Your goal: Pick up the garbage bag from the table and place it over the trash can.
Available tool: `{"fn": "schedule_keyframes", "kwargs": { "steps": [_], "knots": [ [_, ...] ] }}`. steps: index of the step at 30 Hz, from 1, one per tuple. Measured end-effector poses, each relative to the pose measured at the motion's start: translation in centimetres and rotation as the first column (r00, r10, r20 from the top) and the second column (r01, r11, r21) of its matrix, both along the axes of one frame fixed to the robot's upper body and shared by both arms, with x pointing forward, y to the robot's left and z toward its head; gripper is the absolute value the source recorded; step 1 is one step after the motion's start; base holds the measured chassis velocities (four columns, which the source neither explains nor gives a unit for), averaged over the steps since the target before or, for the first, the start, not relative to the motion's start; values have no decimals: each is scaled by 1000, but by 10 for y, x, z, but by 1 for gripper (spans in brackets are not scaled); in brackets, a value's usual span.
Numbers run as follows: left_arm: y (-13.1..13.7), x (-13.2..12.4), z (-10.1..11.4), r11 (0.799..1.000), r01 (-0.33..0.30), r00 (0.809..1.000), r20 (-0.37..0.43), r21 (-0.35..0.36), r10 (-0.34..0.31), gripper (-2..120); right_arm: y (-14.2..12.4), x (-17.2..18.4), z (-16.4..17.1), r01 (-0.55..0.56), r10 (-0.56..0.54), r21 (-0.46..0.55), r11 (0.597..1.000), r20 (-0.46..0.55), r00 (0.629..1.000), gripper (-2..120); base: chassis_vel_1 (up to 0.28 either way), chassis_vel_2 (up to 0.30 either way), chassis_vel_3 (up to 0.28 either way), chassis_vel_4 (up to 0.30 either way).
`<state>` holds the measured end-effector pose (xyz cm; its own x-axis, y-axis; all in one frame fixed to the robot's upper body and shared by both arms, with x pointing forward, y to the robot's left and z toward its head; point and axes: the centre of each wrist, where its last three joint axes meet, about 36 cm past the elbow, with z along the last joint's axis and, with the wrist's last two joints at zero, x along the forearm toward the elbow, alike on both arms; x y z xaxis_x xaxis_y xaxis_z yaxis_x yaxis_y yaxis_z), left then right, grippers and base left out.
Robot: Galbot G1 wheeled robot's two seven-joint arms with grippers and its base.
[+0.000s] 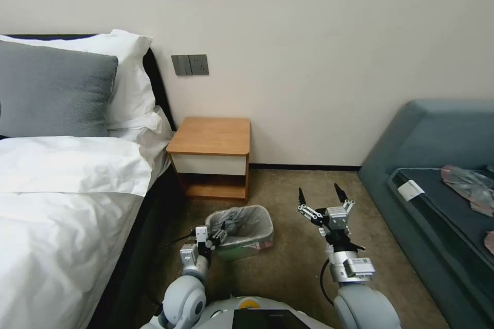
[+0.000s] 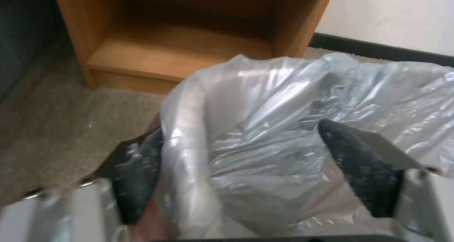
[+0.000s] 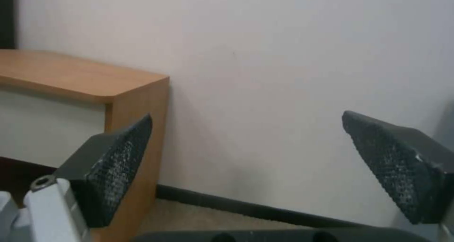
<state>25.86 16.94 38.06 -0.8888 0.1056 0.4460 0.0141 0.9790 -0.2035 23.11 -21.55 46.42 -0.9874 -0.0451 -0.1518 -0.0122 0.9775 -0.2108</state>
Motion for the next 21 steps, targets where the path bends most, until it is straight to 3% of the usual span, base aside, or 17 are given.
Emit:
{"fn": "schedule_keyframes", "kwargs": {
  "steps": [1, 6, 17, 21],
  "knots": [
    [0, 0, 0, 1000, 0, 1000, 2, 3, 0, 89, 0, 0, 0, -1, 1, 1, 1000, 0, 1000, 100, 0, 0, 0, 0],
    [4, -1, 3, 1000, -2, 1000, 14, 14, 2, 99, 2, 0, 0, -2, 2, 5, 1000, -1, 1000, 100, 0, 0, 0, 0],
    [12, -6, 11, 999, -20, 999, 51, 32, 18, 100, 2, -1, 4, 2, -3, 25, 1000, 1, 1000, 100, 0, 0, 0, 0],
    [24, -6, 14, 998, -26, 992, 126, 60, 18, 100, 4, -3, 3, 11, -10, 55, 998, -8, 1000, 100, 0, 0, 0, 0]
  ]
}}
